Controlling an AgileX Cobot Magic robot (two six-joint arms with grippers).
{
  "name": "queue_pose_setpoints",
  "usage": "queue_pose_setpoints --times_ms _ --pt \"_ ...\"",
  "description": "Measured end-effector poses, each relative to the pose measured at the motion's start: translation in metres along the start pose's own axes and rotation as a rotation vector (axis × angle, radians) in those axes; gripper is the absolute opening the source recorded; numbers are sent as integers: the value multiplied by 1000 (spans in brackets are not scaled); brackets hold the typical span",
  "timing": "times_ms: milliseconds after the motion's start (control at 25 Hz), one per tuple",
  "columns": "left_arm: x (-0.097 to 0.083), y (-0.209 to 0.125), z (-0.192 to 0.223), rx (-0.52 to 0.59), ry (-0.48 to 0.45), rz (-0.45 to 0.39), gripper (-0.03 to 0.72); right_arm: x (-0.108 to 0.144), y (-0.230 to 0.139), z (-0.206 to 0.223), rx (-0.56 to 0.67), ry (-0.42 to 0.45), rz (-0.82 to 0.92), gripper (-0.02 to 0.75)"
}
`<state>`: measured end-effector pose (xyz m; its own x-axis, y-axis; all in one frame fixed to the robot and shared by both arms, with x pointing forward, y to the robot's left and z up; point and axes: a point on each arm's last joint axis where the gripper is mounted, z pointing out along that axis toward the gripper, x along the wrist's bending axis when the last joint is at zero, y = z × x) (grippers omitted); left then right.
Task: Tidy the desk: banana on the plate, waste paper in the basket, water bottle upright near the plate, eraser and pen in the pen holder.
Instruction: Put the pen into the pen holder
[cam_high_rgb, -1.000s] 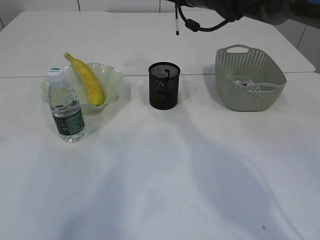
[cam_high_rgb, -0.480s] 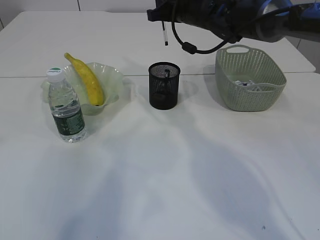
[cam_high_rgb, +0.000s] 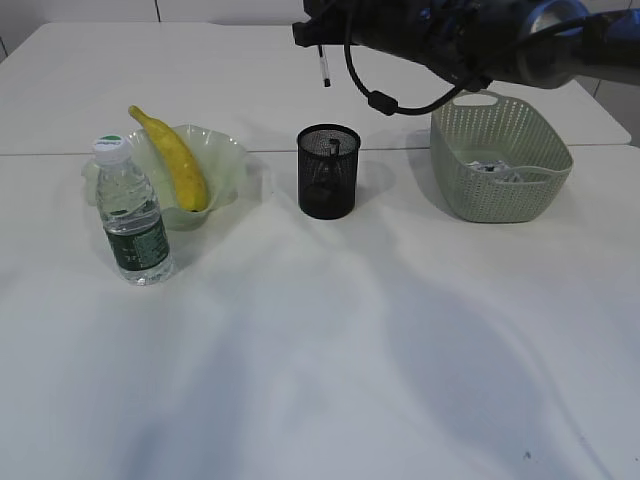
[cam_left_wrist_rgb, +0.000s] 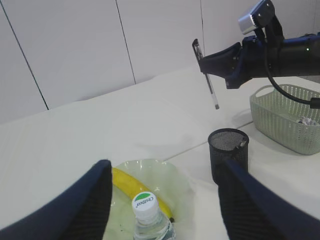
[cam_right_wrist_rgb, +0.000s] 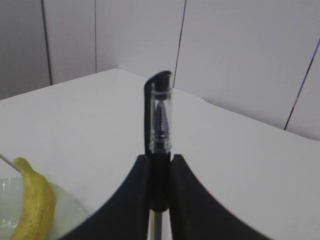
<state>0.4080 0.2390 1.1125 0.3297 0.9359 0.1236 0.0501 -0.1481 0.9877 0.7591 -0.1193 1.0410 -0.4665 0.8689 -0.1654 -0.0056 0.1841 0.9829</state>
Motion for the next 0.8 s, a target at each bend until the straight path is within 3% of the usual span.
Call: queue_pose_setpoints --times_ms 320,800 --pt "5 3 0 -30 58 0 475 4 -18 -3 -11 76 -25 61" --pt "6 3 0 -34 65 0 475 8 -47 -12 -16 170 1 61"
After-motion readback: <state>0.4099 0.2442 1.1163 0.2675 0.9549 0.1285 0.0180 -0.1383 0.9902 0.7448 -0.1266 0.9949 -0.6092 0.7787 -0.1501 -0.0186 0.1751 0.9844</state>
